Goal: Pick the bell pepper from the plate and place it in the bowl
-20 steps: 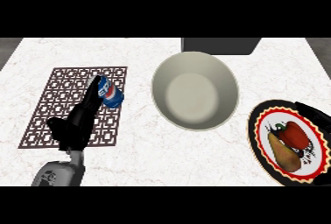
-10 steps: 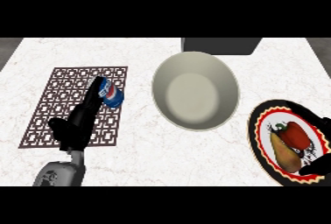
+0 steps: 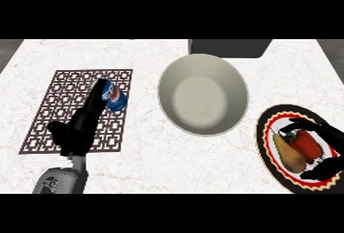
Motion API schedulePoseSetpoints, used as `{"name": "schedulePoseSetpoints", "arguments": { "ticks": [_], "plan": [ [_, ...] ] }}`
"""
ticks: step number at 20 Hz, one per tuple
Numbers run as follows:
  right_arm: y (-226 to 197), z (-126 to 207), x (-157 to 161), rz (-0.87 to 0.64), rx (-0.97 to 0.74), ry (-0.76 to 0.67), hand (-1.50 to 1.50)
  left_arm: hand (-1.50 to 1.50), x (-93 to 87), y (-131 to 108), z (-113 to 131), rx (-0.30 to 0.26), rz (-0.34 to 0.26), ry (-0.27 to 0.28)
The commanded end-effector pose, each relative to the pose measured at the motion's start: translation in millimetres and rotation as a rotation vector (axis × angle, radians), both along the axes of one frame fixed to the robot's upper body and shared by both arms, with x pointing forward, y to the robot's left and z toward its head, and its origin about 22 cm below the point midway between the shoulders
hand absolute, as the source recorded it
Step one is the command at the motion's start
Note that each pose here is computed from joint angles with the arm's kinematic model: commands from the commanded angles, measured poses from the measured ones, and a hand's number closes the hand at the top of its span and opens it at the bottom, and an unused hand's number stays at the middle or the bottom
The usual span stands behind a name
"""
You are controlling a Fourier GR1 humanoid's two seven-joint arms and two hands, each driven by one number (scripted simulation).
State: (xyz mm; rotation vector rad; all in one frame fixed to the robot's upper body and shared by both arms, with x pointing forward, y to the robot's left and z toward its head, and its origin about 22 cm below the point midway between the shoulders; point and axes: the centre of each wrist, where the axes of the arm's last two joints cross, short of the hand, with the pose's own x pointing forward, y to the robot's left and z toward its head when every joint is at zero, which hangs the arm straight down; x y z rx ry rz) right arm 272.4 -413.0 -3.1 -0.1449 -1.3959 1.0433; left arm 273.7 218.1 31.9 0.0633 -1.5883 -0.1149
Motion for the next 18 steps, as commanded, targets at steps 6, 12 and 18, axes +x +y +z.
{"name": "schedulePoseSetpoints", "arguments": {
  "ticks": [6, 12, 18],
  "plan": [
    [8, -20, -26, 0.152, 0.008, -0.017, 1.5, 0.0, 2.6, -8, 9, 0.005, 0.0, -0.011],
    [35, -20, -22, 0.311, 0.135, -0.039, 1.5, 0.0, 1.5, -1, -3, -0.001, -0.001, -0.008],
    [154, -8, -21, 0.933, 0.315, 0.021, 1.5, 0.0, 1.4, -4, 0, 0.014, -0.026, -0.002]
  ]
}}
